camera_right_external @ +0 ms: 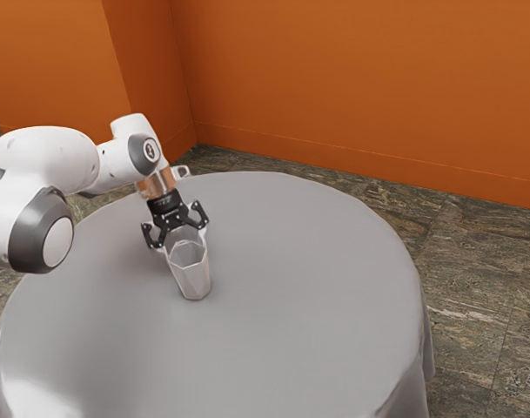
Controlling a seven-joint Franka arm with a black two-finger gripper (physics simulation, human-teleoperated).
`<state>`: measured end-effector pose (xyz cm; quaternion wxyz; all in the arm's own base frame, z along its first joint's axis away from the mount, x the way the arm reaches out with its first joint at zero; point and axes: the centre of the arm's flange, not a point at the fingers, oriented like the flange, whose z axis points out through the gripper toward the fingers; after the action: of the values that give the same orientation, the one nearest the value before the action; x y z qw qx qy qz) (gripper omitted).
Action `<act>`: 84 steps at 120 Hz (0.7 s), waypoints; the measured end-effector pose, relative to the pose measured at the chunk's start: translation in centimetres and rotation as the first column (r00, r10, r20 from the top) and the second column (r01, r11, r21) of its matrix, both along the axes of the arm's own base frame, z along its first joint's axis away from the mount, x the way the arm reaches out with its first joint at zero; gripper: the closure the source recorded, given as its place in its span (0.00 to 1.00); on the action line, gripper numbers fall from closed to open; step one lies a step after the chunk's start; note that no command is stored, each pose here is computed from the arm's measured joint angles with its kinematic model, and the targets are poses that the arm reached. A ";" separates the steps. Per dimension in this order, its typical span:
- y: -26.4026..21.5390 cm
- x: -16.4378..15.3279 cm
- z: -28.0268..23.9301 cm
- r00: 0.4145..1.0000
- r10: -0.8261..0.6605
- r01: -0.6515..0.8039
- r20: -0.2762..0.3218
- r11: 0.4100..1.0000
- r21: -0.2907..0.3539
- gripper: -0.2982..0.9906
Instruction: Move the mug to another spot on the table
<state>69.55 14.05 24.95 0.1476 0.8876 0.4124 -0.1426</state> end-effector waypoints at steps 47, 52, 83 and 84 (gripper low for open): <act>1.9 -2.0 15.5 0.976 -0.179 0.161 0.123 0.976 0.146 0.23; 1.6 -2.5 17.0 0.972 -0.203 0.184 0.120 0.971 0.152 0.23; -4.8 -7.0 24.8 0.913 -0.393 0.373 0.109 0.912 0.171 0.23; -5.0 -7.1 25.0 0.910 -0.400 0.378 0.109 0.909 0.173 0.23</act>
<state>62.43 9.01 49.92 0.0788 0.9684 0.2247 -0.0745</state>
